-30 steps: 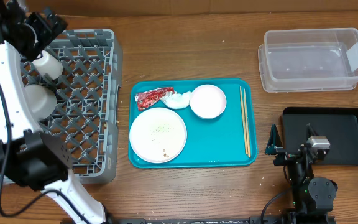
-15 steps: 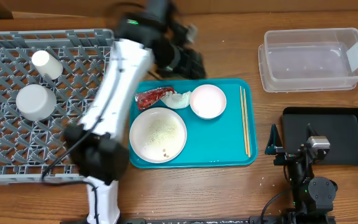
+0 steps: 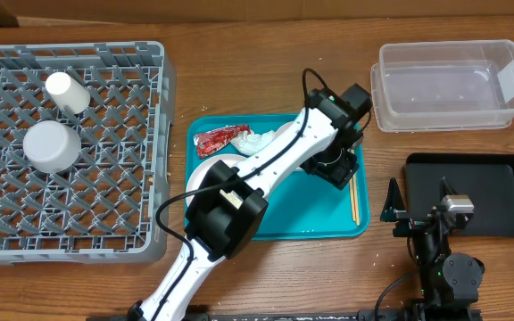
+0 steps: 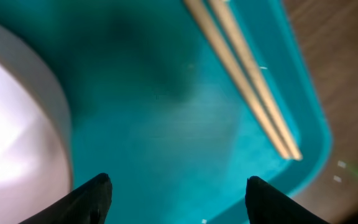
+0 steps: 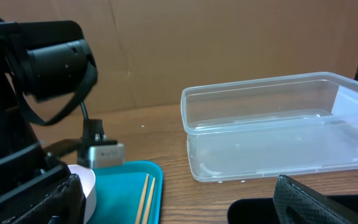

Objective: Sort waste into correct bins and load items into the dishwasher
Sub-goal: 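Reach the left gripper to the pink bowl and grasp its rim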

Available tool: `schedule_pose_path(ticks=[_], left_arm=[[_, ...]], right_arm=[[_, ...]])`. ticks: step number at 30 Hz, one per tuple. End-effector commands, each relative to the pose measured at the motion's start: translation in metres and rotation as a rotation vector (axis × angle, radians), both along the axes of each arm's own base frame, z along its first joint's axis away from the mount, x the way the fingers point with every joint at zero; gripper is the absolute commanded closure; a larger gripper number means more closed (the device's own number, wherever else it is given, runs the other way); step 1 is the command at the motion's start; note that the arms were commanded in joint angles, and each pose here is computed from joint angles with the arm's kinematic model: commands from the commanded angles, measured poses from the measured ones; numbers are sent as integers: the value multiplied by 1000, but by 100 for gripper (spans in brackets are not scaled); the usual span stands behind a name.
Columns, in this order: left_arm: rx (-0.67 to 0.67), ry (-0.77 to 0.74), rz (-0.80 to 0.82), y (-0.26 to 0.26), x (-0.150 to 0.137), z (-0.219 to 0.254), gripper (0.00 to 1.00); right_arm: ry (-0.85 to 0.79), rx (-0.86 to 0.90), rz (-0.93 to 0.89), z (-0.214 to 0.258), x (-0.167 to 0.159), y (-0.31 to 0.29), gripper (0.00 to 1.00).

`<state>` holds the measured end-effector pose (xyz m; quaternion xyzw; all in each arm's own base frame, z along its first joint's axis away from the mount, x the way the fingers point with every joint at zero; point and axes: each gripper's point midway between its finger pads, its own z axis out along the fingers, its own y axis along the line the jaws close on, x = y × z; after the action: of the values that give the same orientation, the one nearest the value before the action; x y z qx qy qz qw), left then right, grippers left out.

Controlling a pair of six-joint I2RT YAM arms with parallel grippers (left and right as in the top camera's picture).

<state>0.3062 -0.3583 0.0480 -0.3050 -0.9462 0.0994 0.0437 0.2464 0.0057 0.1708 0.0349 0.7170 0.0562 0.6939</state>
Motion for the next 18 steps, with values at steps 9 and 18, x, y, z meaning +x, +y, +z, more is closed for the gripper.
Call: schedule_pose_path(ticks=[9,18], left_arm=[[172,-146,79,26,28,-10,33],[35,-194,50,1,36,58,33]], right_arm=[[-5,-4,-5,-2,0,-1,0],[-5,-4,-5,-2,0,-1,0]])
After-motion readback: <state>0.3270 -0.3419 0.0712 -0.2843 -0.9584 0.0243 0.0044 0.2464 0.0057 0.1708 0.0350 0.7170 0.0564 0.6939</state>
